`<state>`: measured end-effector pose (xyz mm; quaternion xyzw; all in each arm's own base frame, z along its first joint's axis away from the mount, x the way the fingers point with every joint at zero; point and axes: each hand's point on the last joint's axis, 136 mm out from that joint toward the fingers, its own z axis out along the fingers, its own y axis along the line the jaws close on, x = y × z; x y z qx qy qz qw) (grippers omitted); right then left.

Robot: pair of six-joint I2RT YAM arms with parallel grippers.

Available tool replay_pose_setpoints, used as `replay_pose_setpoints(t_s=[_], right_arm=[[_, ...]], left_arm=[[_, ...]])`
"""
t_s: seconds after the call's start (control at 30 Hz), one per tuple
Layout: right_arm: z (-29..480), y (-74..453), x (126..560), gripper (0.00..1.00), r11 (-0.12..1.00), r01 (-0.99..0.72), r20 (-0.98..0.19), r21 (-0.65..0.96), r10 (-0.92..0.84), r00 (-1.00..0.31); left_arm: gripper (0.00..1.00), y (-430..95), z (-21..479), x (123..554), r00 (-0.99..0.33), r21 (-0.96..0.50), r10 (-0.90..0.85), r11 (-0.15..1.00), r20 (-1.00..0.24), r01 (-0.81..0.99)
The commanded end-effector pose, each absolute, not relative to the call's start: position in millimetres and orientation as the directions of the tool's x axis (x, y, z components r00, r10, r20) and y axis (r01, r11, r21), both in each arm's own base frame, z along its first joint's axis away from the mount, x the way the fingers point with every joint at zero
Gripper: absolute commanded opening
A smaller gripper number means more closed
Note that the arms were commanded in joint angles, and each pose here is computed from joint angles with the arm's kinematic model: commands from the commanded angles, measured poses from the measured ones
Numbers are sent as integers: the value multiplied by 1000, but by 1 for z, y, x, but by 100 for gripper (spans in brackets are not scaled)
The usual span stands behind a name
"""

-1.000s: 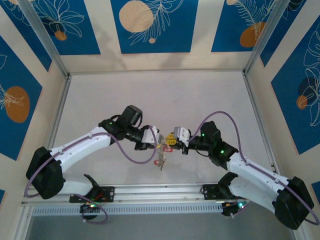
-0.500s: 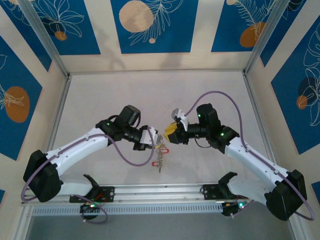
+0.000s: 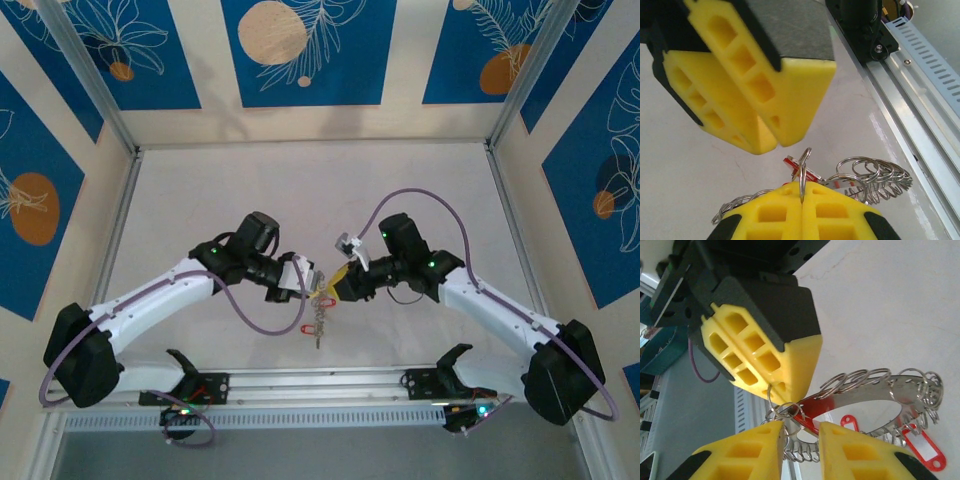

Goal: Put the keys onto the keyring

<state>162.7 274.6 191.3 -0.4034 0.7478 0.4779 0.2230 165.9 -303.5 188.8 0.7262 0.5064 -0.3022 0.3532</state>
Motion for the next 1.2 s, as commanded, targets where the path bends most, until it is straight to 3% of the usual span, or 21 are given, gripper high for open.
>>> replay_pose_setpoints(t_s=[0.0, 0.07, 0.23, 0.4, 0.53, 0.8, 1.0, 1.17], right_arm=[[194, 276, 155, 32, 180, -855, -761, 486, -393, -516], [190, 277, 157, 37, 205, -873, -772, 444, -407, -488], [184, 282, 164, 34, 250, -928, -816, 278, -449, -365], [184, 286, 167, 8, 249, -942, -830, 224, -458, -319], [175, 285, 163, 0, 237, -950, -825, 201, -483, -295], [170, 288, 150, 0, 165, -985, -851, 52, -509, -130], [169, 293, 150, 12, 114, -983, -838, -143, -543, 59], [176, 287, 151, 28, 120, -955, -835, -271, -523, 171]], left_arm=[[0, -307, 205, 160, 320, 224, 452, -253, -833, 941], [0, -308, 206, 160, 319, 225, 448, -251, -835, 942], [0, -310, 207, 159, 299, 202, 444, -252, -845, 946], [0, -310, 210, 159, 291, 197, 435, -247, -852, 949], [0, -313, 215, 161, 268, 191, 409, -220, -872, 957], [0, -317, 216, 162, 238, 162, 394, -218, -888, 963], [0, -317, 217, 165, 231, 163, 396, -197, -889, 967], [0, -316, 214, 167, 228, 164, 407, -187, -885, 969]])
